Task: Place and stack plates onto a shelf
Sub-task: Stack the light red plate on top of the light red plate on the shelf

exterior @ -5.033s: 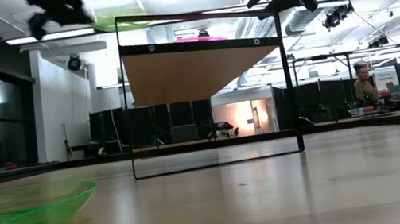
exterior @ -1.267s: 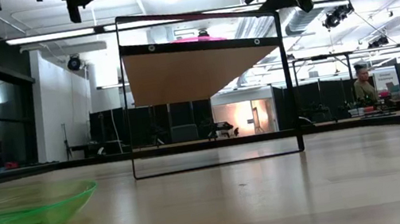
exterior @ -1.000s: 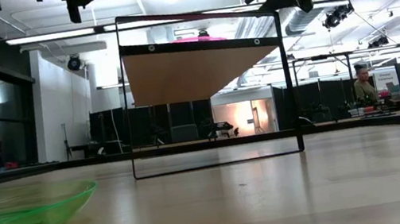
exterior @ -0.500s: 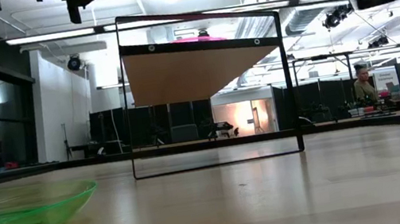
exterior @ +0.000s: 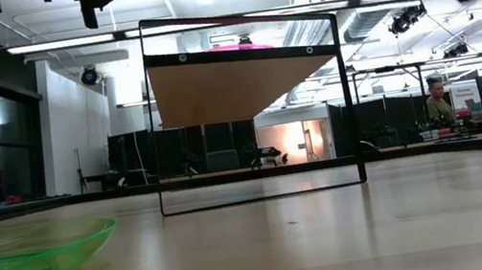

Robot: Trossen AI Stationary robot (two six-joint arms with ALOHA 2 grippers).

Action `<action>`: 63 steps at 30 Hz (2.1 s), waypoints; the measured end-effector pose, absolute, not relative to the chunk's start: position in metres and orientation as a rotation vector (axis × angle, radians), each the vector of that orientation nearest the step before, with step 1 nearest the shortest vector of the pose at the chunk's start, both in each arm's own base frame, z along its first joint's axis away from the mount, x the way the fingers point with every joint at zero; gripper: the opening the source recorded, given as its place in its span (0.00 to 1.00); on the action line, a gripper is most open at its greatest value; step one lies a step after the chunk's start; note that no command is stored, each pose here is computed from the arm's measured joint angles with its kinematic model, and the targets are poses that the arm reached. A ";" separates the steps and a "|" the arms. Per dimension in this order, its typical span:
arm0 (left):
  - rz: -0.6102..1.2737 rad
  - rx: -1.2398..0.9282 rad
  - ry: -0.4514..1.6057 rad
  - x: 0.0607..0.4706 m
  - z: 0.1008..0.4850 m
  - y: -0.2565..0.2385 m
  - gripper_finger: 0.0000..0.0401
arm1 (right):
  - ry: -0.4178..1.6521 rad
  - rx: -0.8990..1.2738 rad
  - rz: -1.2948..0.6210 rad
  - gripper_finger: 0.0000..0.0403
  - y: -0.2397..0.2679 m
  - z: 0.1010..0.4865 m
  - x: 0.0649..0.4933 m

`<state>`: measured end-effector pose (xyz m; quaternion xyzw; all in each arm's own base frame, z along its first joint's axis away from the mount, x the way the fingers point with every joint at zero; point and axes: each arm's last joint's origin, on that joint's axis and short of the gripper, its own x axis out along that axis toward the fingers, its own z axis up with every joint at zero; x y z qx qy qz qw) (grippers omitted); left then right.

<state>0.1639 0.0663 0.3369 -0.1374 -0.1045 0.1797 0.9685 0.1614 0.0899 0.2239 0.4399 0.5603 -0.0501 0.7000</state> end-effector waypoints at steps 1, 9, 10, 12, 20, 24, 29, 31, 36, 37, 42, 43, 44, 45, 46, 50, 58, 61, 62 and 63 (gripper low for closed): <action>0.363 -0.278 -0.211 0.164 0.337 0.066 0.33 | 1.230 1.019 -0.104 0.43 0.091 0.216 0.161; 0.367 -0.278 -0.211 0.164 0.337 0.066 0.33 | 1.240 1.117 -0.171 0.43 0.088 0.173 0.150; 0.367 -0.278 -0.211 0.164 0.337 0.067 0.33 | 1.245 1.116 -0.173 0.43 0.089 0.171 0.149; 0.367 -0.278 -0.211 0.164 0.337 0.067 0.33 | 1.237 1.126 -0.140 0.43 0.093 0.170 0.148; 0.369 -0.278 -0.211 0.164 0.337 0.067 0.33 | 1.297 1.060 -0.113 0.43 0.118 0.163 0.137; 0.383 -0.279 -0.212 0.164 0.336 0.067 0.33 | 1.291 1.037 -0.122 0.43 0.130 0.156 0.135; 0.398 -0.279 -0.215 0.164 0.336 0.068 0.33 | 1.336 0.978 -0.132 0.43 0.142 0.142 0.134; 0.398 -0.280 -0.215 0.164 0.336 0.068 0.33 | 1.344 0.955 -0.146 0.43 0.146 0.136 0.134; 0.398 -0.280 -0.215 0.164 0.336 0.068 0.33 | 1.353 0.932 -0.167 0.43 0.150 0.126 0.137; 0.398 -0.280 -0.215 0.164 0.336 0.068 0.33 | 1.354 0.932 -0.168 0.43 0.151 0.125 0.137; 0.398 -0.280 -0.214 0.164 0.336 0.068 0.33 | 1.350 0.934 -0.164 0.42 0.153 0.123 0.139; 0.399 -0.280 -0.213 0.164 0.336 0.068 0.33 | 1.351 0.932 -0.167 0.40 0.153 0.123 0.139; 0.399 -0.280 -0.212 0.164 0.336 0.068 0.33 | 1.352 0.929 -0.172 0.38 0.153 0.122 0.139; 0.399 -0.280 -0.209 0.164 0.336 0.068 0.33 | 1.353 0.927 -0.176 0.35 0.152 0.122 0.139; 0.400 -0.281 -0.207 0.164 0.336 0.068 0.33 | 1.355 0.924 -0.180 0.32 0.152 0.122 0.139; 0.401 -0.262 -0.202 0.164 0.336 0.068 0.33 | 1.364 0.910 -0.199 0.13 0.151 0.120 0.137; 0.402 -0.255 -0.201 0.164 0.336 0.068 0.33 | 1.377 0.912 -0.191 0.02 0.151 0.121 0.137; 0.402 -0.255 -0.201 0.164 0.336 0.068 0.33 | 1.359 0.924 -0.162 0.01 0.150 0.125 0.137; 0.402 -0.255 -0.201 0.164 0.336 0.068 0.33 | 1.343 0.933 -0.150 0.01 0.150 0.127 0.136; 0.402 -0.255 -0.201 0.164 0.336 0.068 0.33 | 1.316 0.948 -0.118 0.00 0.149 0.129 0.136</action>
